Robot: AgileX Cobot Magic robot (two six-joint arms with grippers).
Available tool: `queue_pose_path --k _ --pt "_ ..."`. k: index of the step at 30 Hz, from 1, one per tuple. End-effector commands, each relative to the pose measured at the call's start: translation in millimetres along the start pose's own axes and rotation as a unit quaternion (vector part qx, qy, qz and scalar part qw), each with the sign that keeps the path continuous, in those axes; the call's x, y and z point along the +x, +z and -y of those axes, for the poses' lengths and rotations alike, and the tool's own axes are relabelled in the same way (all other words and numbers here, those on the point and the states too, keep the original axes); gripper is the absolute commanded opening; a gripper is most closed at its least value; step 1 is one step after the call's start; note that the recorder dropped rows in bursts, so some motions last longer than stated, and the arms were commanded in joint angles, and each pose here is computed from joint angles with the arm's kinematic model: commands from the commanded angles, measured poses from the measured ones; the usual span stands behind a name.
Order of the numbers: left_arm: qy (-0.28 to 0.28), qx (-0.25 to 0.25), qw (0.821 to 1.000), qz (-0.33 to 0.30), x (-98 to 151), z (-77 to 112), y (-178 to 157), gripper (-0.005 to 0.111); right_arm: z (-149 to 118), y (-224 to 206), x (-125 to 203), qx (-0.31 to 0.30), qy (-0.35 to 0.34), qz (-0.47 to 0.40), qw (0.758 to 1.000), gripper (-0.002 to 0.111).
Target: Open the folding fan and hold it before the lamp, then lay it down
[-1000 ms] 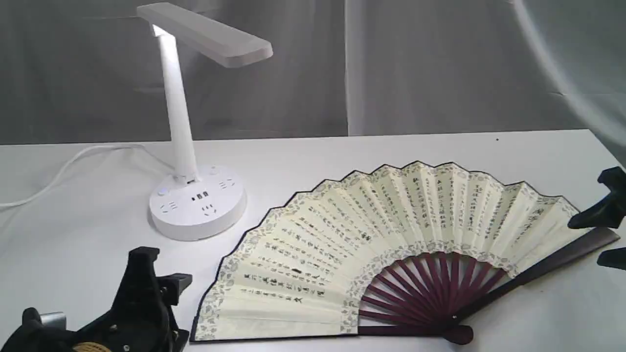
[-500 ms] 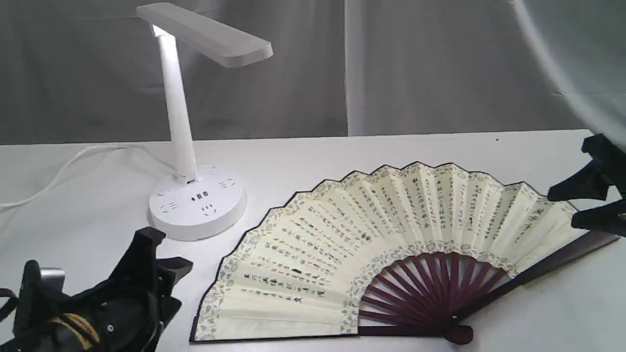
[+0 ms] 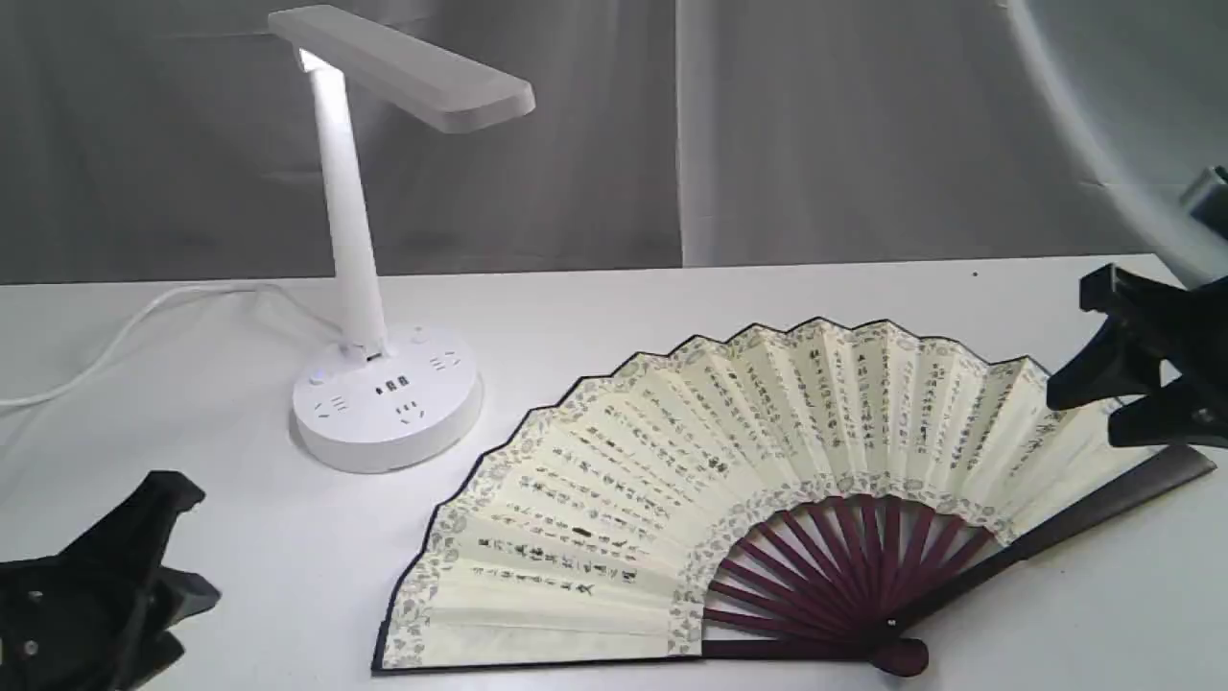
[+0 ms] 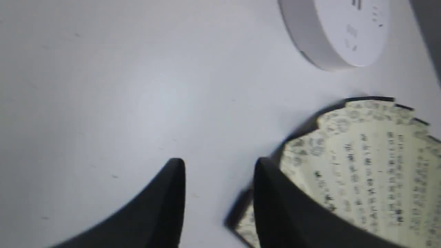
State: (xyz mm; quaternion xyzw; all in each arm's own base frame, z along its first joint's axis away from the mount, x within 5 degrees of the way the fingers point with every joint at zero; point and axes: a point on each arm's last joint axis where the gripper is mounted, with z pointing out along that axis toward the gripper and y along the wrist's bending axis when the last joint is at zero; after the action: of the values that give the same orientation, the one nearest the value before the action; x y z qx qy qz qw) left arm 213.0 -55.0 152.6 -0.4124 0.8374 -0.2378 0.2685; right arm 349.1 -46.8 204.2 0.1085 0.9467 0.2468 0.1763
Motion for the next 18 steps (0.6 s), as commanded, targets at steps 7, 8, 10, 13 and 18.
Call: queue_pose_path --k 7,8,10,13,18 --pt "0.222 -0.112 0.968 0.041 -39 20.0 -46 0.027 -36 -1 15 0.107 -0.104 -0.039 0.988 0.037" --pt "0.241 -0.119 0.963 0.035 -41 25.0 -49 0.027 -40 -2 16 0.117 -0.116 -0.040 0.986 0.036" --pt "0.271 -0.125 0.954 0.015 -44 36.2 -54 0.027 -48 -6 20 0.134 -0.137 -0.044 0.981 0.034" --pt "0.312 -0.110 0.944 -0.015 -46 51.4 -59 0.027 -60 -12 27 0.159 -0.166 -0.053 0.972 0.033" --pt "0.341 -0.091 0.935 -0.030 -51 73.5 -70 0.027 -70 -24 36 0.178 -0.181 -0.067 0.965 0.029"
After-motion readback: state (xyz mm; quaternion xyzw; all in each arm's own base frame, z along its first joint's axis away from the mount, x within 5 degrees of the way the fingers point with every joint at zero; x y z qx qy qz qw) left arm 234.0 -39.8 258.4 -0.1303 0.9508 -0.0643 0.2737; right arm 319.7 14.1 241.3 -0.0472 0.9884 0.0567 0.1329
